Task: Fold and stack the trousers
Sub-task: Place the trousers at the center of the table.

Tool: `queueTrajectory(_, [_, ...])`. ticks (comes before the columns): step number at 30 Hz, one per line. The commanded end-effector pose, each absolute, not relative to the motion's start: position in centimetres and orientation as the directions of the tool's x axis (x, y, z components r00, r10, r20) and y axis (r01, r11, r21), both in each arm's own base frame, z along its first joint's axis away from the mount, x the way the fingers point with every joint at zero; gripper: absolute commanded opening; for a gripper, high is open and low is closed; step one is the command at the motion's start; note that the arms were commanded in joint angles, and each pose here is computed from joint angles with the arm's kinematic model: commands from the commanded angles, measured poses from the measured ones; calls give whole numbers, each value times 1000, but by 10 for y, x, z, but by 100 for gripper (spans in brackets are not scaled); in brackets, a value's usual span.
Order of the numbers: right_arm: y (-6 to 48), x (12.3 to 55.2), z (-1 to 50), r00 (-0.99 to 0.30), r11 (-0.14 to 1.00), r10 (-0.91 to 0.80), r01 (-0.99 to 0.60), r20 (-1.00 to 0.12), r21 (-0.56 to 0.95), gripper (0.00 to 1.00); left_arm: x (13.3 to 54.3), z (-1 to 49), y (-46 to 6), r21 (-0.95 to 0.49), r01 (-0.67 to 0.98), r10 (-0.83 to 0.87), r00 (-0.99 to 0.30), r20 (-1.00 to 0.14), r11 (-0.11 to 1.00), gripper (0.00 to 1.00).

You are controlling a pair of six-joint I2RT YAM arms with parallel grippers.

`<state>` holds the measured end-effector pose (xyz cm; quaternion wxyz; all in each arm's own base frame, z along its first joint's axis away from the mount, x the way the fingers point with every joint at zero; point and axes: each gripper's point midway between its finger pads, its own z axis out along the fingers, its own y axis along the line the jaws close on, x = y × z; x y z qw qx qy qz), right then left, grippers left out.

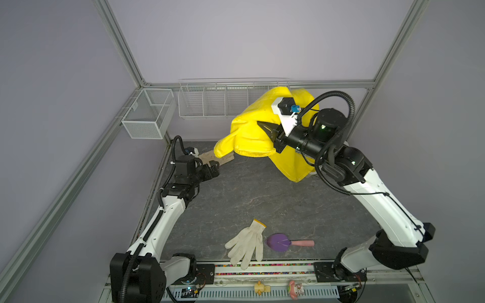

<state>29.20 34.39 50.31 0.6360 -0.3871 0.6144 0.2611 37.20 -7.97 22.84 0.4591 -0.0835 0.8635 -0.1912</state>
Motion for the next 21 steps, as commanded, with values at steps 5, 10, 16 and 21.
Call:
queueTrajectory(5, [373,309,338,-217,569,-206,-820,-954,63,17,359,216,-54,-355,-62,-324,-571,-754,933,99])
queueTrajectory(10, [395,316,247,-363,562,-286,-813,-887,152,26,359,208,-59,-384,-64,-344,-595,-726,921,100])
queueTrajectory(16, [410,302,199,-454,483,-381,-841,-805,246,68,357,202,-71,-451,-40,-377,-618,-690,892,100])
queueTrajectory(21, [370,293,212,-508,477,-387,-824,-769,304,98,347,191,-89,-452,-7,-346,-653,-673,892,100])
